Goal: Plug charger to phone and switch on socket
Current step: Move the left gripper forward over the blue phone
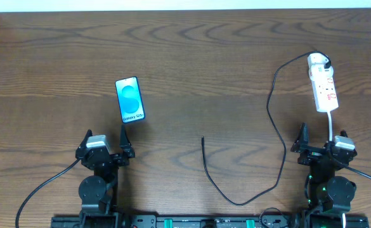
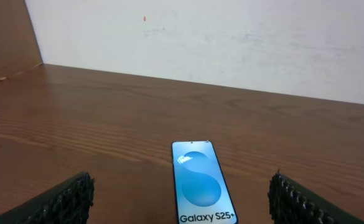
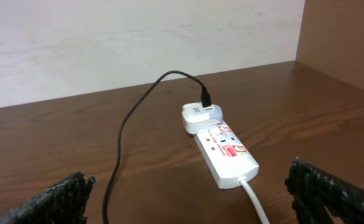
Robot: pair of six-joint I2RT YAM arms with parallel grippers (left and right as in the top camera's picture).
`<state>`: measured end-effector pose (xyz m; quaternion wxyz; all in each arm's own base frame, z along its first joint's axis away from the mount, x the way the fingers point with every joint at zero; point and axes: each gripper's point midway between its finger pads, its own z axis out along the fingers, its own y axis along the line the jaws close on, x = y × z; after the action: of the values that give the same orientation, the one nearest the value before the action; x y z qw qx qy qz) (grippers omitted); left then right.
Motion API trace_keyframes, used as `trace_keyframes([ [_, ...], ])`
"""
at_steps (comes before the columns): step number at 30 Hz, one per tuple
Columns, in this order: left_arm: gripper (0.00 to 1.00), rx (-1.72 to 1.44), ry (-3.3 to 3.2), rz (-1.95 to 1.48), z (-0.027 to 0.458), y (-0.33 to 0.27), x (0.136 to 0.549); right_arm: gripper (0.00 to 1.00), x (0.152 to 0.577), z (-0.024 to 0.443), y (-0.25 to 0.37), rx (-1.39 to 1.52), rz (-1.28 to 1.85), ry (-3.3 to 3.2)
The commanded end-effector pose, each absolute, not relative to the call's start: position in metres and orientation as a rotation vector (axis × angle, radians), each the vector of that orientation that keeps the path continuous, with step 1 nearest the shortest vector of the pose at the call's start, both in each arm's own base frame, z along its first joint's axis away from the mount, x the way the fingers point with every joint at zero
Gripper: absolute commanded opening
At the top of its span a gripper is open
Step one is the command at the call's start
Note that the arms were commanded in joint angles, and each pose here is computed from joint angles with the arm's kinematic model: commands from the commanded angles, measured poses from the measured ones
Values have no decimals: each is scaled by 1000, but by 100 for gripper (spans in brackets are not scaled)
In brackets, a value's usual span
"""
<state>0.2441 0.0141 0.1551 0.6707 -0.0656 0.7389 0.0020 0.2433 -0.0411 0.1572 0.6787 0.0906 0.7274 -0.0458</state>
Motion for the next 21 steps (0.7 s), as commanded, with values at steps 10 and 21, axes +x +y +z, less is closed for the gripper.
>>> trace_keyframes([
  [10,89,-109,1688,-53,172,4,240,99,244,155,-38,181,-104,1645],
  [21,89,-105,1688,-52,233,3,248,99,244,155,-38,181,-104,1645],
])
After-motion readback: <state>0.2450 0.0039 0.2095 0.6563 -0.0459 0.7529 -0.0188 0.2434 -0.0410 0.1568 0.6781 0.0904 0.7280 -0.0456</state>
